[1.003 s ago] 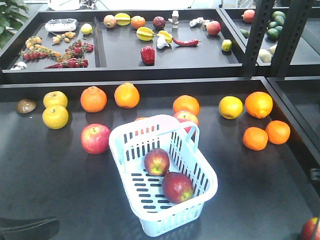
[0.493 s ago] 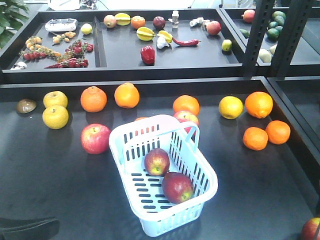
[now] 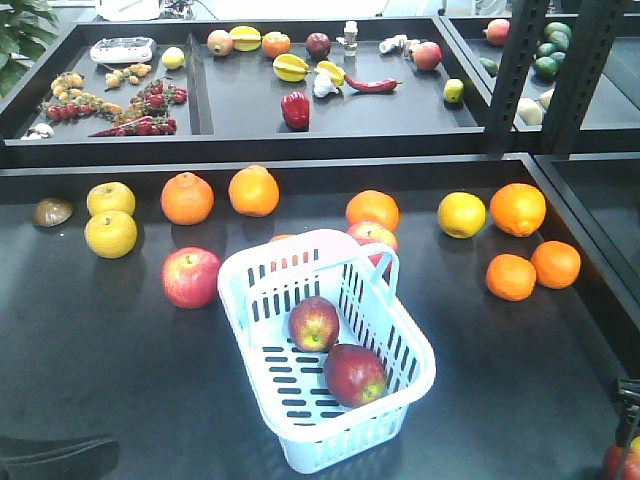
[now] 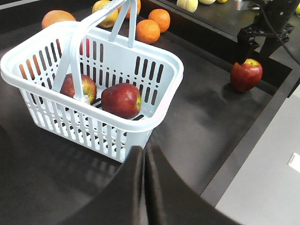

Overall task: Pick three apples into basket with both arms
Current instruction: 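Move the right gripper down onto a third red apple and close, then carry the third apple over the basket and release it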

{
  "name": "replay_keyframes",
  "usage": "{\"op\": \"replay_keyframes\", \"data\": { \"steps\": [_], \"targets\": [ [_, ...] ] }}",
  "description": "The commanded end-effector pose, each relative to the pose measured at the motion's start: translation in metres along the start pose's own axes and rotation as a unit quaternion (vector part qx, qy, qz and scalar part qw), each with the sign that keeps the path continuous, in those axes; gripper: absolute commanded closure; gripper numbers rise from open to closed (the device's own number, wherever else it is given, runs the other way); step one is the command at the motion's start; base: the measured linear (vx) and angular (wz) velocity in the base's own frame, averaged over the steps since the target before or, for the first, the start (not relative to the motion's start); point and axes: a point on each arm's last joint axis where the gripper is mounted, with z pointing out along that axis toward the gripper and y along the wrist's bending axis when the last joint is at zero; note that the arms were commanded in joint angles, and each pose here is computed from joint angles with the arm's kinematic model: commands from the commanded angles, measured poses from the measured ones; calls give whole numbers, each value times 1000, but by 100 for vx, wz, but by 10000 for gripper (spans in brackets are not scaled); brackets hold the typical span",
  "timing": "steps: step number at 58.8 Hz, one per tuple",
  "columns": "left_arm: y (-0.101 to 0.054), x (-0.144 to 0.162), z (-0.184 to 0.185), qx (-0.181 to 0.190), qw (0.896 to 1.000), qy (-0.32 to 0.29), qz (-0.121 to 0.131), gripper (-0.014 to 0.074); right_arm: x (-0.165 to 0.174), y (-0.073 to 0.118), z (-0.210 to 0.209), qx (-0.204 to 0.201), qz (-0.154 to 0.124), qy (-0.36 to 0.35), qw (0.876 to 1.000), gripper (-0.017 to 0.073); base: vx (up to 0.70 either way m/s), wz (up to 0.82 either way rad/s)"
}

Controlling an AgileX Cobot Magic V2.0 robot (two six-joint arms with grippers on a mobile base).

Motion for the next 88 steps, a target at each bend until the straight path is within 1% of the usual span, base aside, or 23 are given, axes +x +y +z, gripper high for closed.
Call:
{"op": "replay_keyframes", "data": {
  "steps": [1, 9, 19, 25, 29, 33, 40, 43, 46, 47, 51, 59, 62, 64, 67, 69, 72, 75, 78, 82, 85, 88],
  "targets": [
    [0, -11, -3, -5, 1000, -29, -9, 600, -8, -3, -8, 4, -7, -28, 1000, -36, 0, 0],
    [0, -11, -3, -5, 1000, -29, -9, 600, -10, -3, 5, 2, -19, -11, 1000, -34, 0, 0],
    [0, -11, -3, -5, 1000, -29, -9, 600, -11, -3, 16, -1, -18, 6, 1000, -28, 0, 0],
    [0, -11, -3, -5, 1000, -29, -9, 600, -10, -2, 17, -6, -14, 8, 1000, 26, 0, 0],
    [0, -11, -3, -5, 1000, -29, -9, 600, -10, -1, 16, -13, -11, 8, 1000, 103, 0, 0],
    [0, -11, -3, -5, 1000, -29, -9, 600, -9, 1, 13, -22, -12, 6, 1000, 220, 0, 0],
    [0, -11, -3, -5, 1000, -29, -9, 600, -9, 8, -6, -51, -35, -27, 998, 431, 0, 0],
    [0, -11, -3, -5, 1000, -29, -9, 600, -11, 12, -18, -70, -39, -48, 996, 495, 0, 0],
    [0, -11, -3, -5, 1000, -29, -9, 600, -12, 17, -35, -92, -51, -76, 992, 557, 0, 0],
    [0, -11, -3, -6, 1000, -29, -9, 600, -13, 21, -43, -101, -59, -88, 989, 576, 0, 0],
    [0, -11, -3, -6, 1000, -29, -9, 600, -12, 33, -69, -123, -90, -123, 981, 570, 0, 0],
    [0, -12, -3, -7, 999, -30, -9, 600, 0, 70, -119, -155, -154, -195, 956, 559, 0, 0],
    [0, -12, -3, -7, 999, -30, -9, 600, 9, 88, -136, -163, -184, -226, 943, 555, 0, 0],
    [0, -12, -3, -7, 999, -30, -9, 600, 15, 99, -144, -172, -196, -242, 934, 552, 0, 0],
    [0, -12, -3, -7, 999, -30, -9, 600, 26, 120, -155, -193, -224, -263, 918, 546, 0, 0],
    [0, -12, -3, -7, 999, -31, -9, 600, 31, 131, -159, -204, -238, -270, 910, 544, 0, 0],
    [0, -12, -3, -7, 999, -31, -9, 600, 40, 152, -164, -222, -265, -282, 895, 538, 0, 0],
    [0, -12, -3, -7, 999, -31, -9, 600, 46, 169, -166, -231, -286, -295, 882, 526, 0, 0],
    [0, -12, -3, -7, 999, -31, -9, 600, 49, 186, -165, -235, -305, -310, 869, 499, 0, 0],
    [0, -12, -3, -7, 999, -31, -9, 600, 51, 203, -162, -238, -318, -328, 857, 440, 0, 0],
    [0, -12, -3, -7, 999, -30, -9, 600, 50, 214, -158, -241, -321, -334, 853, 378, 0, 0],
    [0, -12, -3, -7, 999, -30, -9, 600, 49, 224, -151, -242, -326, -335, 850, 281, 0, 0]
  ]
}}
